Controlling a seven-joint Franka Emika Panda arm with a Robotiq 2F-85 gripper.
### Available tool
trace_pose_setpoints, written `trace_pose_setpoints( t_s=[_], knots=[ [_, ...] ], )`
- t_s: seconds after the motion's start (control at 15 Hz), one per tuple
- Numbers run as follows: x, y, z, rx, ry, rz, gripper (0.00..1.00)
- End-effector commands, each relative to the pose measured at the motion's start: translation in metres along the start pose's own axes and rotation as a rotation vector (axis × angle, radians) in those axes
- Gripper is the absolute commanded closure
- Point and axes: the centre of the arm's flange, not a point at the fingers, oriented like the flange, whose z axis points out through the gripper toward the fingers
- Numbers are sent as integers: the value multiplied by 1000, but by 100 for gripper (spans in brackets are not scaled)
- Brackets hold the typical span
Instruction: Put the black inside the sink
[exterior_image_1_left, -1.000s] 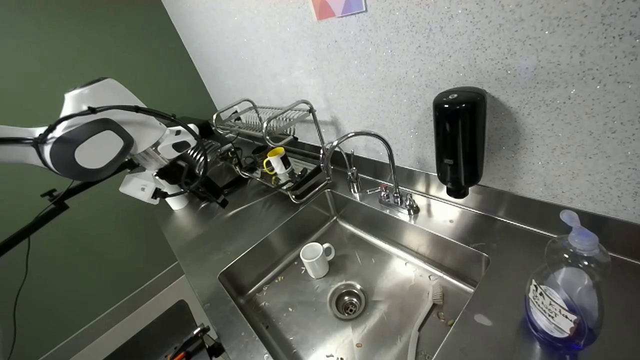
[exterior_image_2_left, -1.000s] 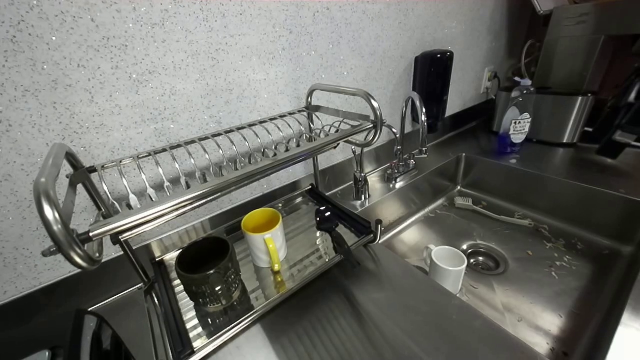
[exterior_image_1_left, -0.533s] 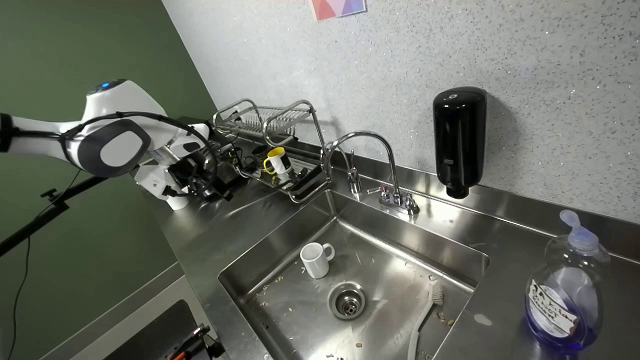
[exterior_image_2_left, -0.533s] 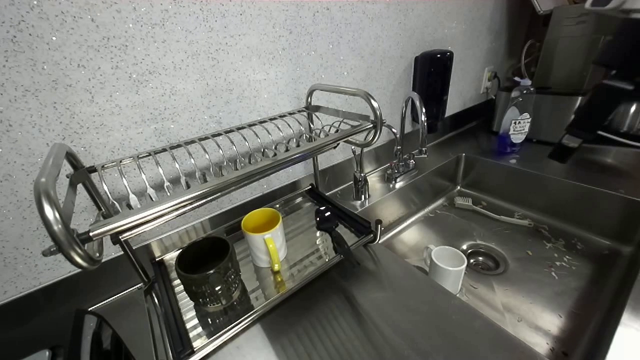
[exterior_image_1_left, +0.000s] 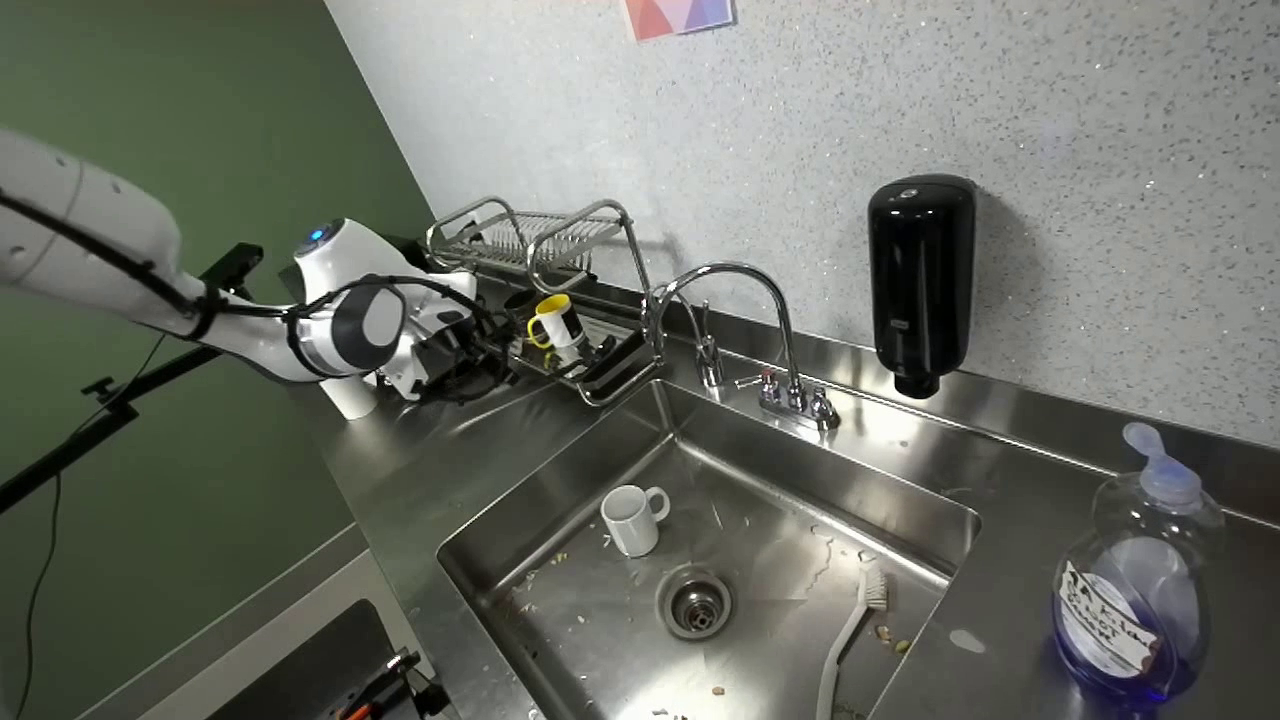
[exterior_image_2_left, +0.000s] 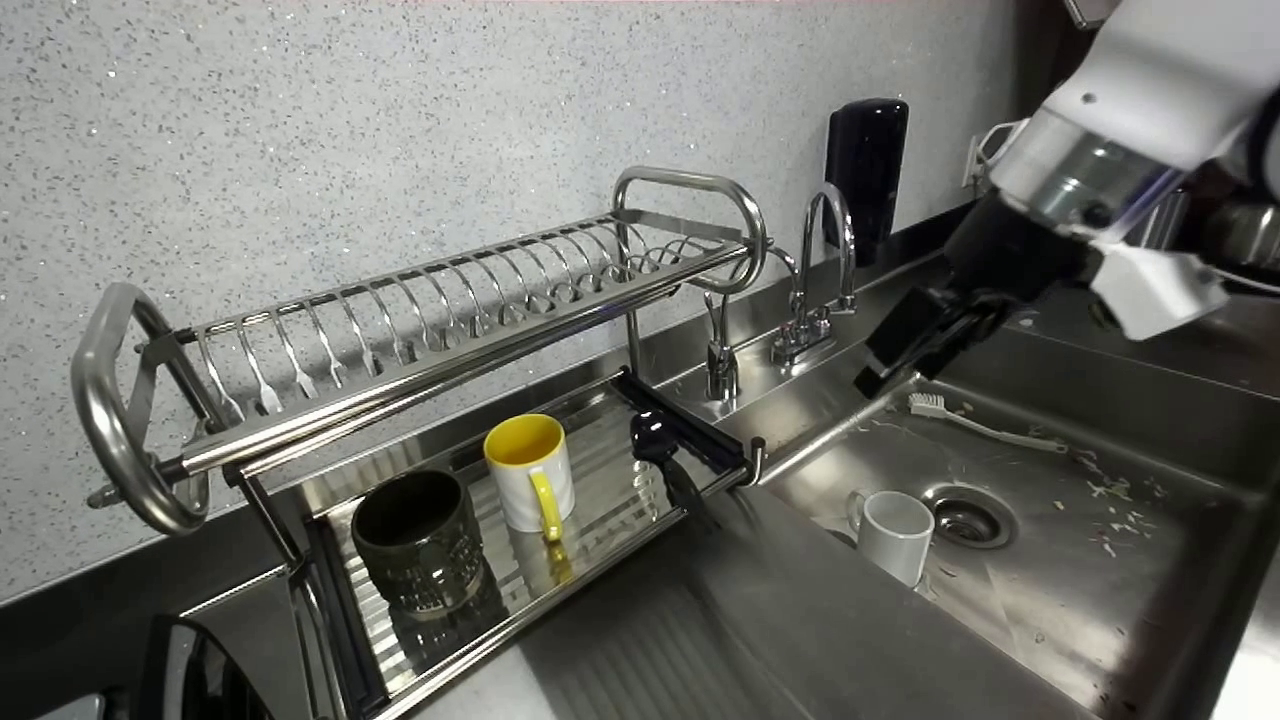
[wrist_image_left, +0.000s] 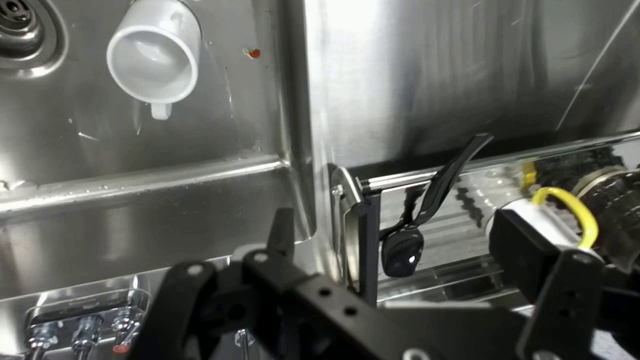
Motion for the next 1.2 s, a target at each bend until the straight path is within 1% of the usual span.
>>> trace_pose_setpoints(
  t_s=[0.0, 0.07, 0.13, 0.27, 0.33, 0.47, 0.53, 0.6, 0.67, 0.73, 1.0, 1.13],
  knots=[
    [37, -34, 74, -50, 4, 58, 0],
    [38, -34, 80, -56, -40, 67, 0],
    [20, -4, 48, -48, -1, 44, 0],
    [22, -17, 73, -46, -27, 41, 0],
    [20, -23, 80, -42, -33, 38, 0],
    [22, -25, 81, -41, -32, 38, 0],
    [25, -29, 86, -9, -48, 50, 0],
    [27, -38, 95, -19, -49, 83, 0],
    [26, -46, 100, -10, -62, 82, 0],
    [24, -57, 107, -18, -79, 93, 0],
    [14, -96, 130, -13, -102, 98, 0],
    [13, -110, 138, -20, -91, 92, 0]
  ],
)
